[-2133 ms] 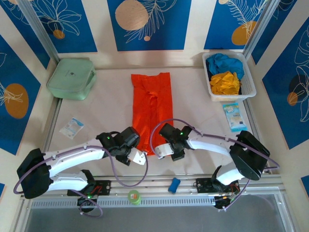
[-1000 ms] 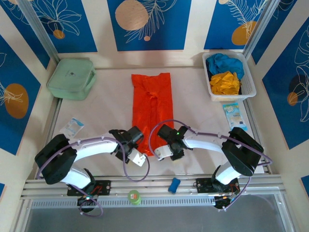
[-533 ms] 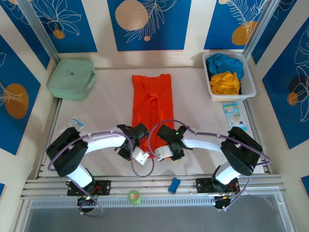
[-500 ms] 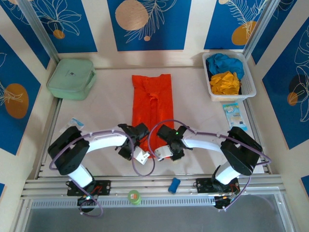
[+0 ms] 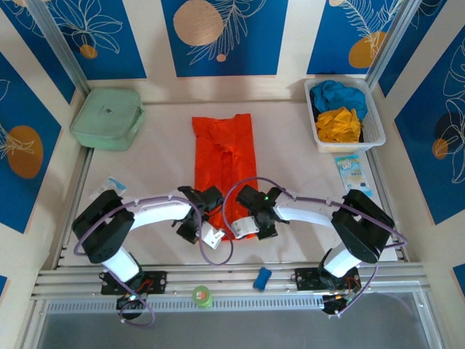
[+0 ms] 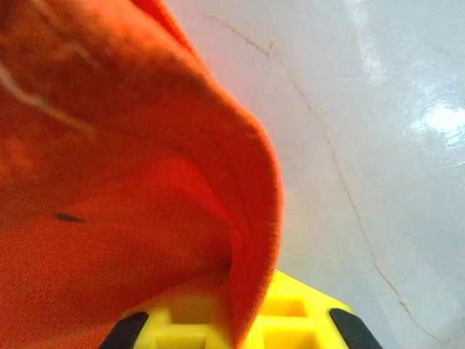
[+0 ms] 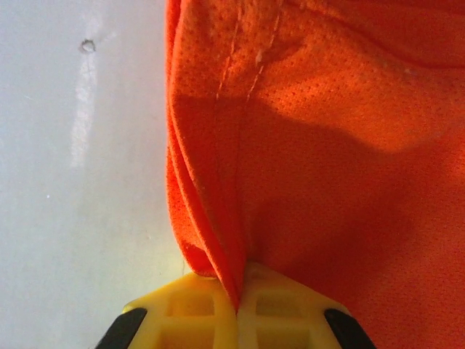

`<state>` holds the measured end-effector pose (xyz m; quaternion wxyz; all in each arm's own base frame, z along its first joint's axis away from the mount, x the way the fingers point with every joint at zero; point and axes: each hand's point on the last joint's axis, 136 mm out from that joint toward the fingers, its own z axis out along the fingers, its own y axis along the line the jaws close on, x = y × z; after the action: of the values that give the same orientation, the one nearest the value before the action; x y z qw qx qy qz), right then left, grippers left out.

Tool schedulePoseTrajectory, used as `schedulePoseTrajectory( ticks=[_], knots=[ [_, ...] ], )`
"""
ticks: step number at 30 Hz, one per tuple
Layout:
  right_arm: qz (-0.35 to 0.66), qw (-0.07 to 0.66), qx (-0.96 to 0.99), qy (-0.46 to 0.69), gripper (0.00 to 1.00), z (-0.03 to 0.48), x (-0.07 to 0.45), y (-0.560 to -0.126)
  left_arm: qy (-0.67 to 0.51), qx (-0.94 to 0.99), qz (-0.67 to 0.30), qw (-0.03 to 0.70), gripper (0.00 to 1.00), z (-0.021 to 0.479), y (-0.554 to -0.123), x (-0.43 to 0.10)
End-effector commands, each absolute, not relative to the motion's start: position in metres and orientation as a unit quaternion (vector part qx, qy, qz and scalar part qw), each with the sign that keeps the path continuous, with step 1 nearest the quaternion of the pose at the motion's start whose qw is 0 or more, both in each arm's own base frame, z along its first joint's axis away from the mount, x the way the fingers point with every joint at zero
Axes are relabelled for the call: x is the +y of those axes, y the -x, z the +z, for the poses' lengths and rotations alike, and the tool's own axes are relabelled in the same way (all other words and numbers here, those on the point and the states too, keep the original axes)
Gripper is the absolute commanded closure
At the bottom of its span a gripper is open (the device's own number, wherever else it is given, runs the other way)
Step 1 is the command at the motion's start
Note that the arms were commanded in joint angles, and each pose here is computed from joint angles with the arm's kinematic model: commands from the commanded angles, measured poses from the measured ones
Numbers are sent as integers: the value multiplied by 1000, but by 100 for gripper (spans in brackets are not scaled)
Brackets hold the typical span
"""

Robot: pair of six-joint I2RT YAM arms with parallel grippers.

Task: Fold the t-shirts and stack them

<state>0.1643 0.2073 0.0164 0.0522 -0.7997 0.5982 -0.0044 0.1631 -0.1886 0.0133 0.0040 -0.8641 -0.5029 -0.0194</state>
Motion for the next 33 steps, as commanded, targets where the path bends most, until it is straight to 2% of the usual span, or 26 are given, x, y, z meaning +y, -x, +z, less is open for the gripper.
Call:
schedulePoseTrajectory(
  ticks=[1, 10, 17, 25, 33],
  knots=[
    [1, 64, 610, 790, 100, 25, 206, -161, 828, -509, -89, -219, 100, 37, -236, -258],
    [7, 113, 623, 774, 100, 56, 210, -150, 809, -516, -89, -266, 100, 83, -211, -241],
    [2, 157, 627, 763, 100, 82, 214, -171, 798, -503, -121, -309, 100, 114, -218, -234],
    [29, 199, 634, 747, 100, 115, 221, -219, 769, -533, -136, -326, 100, 134, -250, -222],
    [49, 219, 655, 722, 100, 136, 227, -279, 713, -588, -153, -350, 100, 155, -310, -208]
  ],
)
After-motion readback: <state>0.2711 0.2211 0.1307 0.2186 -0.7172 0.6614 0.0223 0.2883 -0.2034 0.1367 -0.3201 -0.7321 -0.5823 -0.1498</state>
